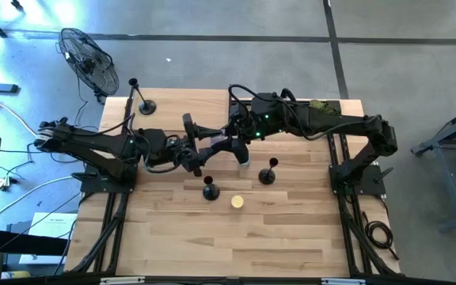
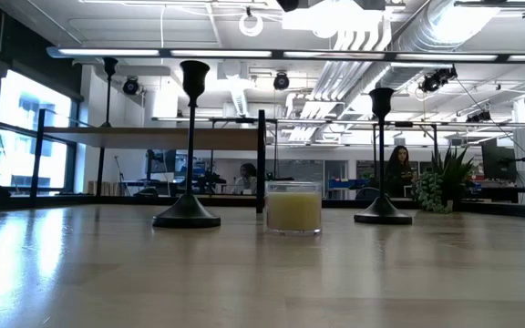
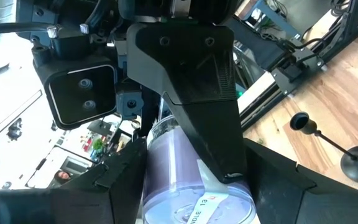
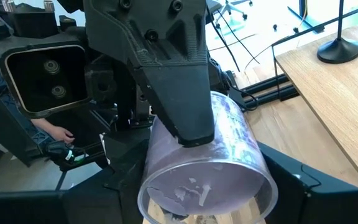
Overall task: Pick & Place candle stick holders
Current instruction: Put the purple candle on the shelf
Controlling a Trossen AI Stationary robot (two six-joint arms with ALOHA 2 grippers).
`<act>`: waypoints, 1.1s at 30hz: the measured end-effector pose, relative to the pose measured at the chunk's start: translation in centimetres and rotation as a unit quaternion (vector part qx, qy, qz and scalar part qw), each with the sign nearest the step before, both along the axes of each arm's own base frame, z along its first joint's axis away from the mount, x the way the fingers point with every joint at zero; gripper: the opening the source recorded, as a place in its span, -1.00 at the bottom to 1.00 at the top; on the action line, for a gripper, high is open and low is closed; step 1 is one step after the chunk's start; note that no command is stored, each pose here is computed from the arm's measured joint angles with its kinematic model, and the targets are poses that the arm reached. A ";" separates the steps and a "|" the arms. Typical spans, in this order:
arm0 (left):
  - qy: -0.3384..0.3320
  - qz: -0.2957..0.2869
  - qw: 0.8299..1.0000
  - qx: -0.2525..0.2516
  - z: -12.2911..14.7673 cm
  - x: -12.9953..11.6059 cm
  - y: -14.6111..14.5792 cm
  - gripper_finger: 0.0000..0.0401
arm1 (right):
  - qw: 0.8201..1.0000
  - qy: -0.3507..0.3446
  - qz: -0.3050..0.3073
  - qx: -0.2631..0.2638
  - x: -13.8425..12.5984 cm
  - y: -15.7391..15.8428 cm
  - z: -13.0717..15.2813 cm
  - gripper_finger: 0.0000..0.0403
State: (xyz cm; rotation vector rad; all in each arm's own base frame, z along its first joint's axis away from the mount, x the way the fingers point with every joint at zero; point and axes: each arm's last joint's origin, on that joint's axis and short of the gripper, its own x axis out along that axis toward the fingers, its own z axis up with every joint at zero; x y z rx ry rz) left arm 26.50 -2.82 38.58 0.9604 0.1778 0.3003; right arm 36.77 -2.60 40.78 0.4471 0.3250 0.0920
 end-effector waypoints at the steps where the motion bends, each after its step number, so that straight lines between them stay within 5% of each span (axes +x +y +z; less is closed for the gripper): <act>1: 0.000 0.001 1.000 0.000 0.0 0.0 0.0 0.16 | 1.000 0.000 0.000 0.000 0.0 0.0 0.0 0.10; 27: -0.003 0.011 1.000 0.000 0.0 0.0 0.0 0.06 | 1.000 0.000 0.001 0.003 0.0 0.0 0.0 0.10; 33: -0.005 0.015 1.000 -0.001 0.1 0.0 0.1 0.06 | 1.000 -0.002 0.003 0.015 0.0 0.0 0.1 0.31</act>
